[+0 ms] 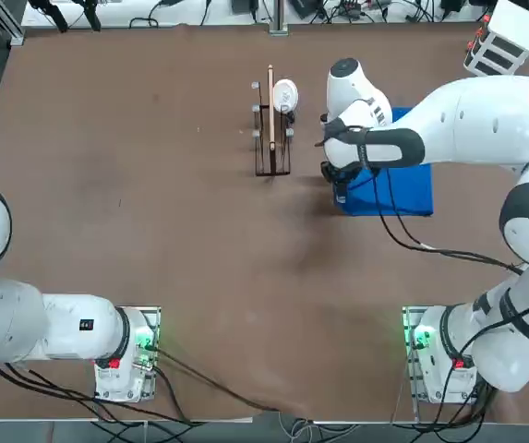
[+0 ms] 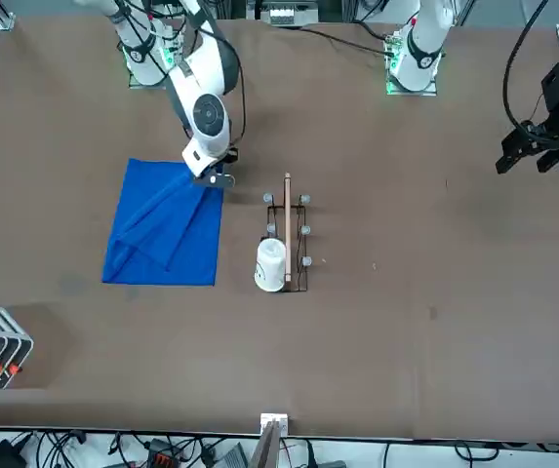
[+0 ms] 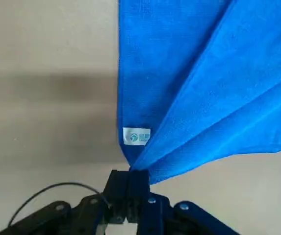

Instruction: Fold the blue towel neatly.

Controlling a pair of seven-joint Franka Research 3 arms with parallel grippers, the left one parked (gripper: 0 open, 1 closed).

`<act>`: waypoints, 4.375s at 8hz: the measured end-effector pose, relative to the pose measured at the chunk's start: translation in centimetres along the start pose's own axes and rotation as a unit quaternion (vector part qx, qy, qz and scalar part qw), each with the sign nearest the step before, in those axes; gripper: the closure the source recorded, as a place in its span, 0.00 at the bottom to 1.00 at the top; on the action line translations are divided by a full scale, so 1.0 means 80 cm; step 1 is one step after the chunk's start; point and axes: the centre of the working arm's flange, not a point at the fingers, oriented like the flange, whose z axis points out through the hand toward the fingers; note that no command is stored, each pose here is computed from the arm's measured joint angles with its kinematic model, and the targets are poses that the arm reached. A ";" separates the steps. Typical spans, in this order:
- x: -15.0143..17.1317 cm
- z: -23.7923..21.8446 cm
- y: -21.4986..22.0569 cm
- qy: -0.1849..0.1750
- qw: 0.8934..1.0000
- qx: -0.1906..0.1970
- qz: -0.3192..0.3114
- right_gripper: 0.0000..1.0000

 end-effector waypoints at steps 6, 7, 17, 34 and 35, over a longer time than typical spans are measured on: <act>-0.009 0.025 -0.027 -0.008 1.000 -0.016 0.002 0.97; -0.009 0.030 -0.027 -0.012 1.000 -0.019 0.003 0.89; 0.130 -0.078 0.098 -0.009 0.992 0.019 0.122 0.00; 0.277 0.032 0.239 0.052 0.900 0.103 0.421 0.27; 0.278 0.036 0.236 0.054 0.899 0.106 0.421 0.27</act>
